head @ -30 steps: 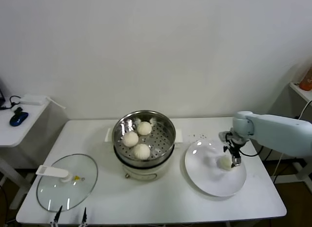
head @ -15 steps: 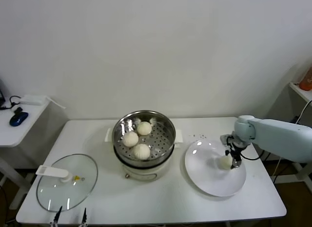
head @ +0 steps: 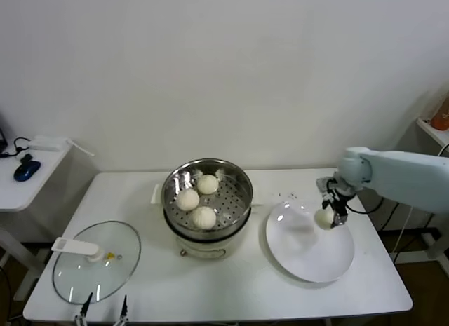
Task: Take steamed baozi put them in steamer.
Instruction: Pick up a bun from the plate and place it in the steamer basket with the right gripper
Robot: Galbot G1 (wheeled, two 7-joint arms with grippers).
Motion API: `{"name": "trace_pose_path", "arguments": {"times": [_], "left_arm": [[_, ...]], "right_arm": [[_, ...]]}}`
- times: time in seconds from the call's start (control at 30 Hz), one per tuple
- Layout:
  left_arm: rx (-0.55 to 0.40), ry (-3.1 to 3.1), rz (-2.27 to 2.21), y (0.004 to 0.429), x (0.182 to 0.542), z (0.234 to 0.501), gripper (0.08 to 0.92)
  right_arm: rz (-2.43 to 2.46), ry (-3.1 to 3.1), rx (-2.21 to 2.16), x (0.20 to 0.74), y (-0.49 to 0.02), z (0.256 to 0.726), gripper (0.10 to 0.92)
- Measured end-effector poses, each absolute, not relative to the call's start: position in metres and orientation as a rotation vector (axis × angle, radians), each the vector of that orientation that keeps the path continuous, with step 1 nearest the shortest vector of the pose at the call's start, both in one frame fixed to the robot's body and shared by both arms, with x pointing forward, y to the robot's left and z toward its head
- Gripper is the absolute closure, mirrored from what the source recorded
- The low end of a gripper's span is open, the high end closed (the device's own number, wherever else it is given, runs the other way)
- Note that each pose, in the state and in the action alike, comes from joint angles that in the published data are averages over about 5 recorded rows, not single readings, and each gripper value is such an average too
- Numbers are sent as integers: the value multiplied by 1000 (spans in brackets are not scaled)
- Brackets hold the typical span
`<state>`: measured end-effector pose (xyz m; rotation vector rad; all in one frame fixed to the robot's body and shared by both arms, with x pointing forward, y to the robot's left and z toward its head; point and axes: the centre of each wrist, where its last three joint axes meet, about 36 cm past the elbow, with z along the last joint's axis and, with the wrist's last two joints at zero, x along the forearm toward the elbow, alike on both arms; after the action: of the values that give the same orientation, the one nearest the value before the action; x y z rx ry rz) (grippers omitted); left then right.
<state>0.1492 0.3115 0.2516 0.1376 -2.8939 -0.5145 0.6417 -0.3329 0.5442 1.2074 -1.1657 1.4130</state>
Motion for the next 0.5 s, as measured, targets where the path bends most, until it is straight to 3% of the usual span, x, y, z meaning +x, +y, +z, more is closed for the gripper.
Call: {"name": "trace_pose_path", "arguments": {"times": [0.3,0.5], "left_arm": [[110,-2901,-524,310,155,253,177],[94,-2902,-526,310,158,254,177]], "right_arm": [[1419,-1288,1233,638,-286,654,377],[1386,-1392,1242,637,-245,703,370]]}}
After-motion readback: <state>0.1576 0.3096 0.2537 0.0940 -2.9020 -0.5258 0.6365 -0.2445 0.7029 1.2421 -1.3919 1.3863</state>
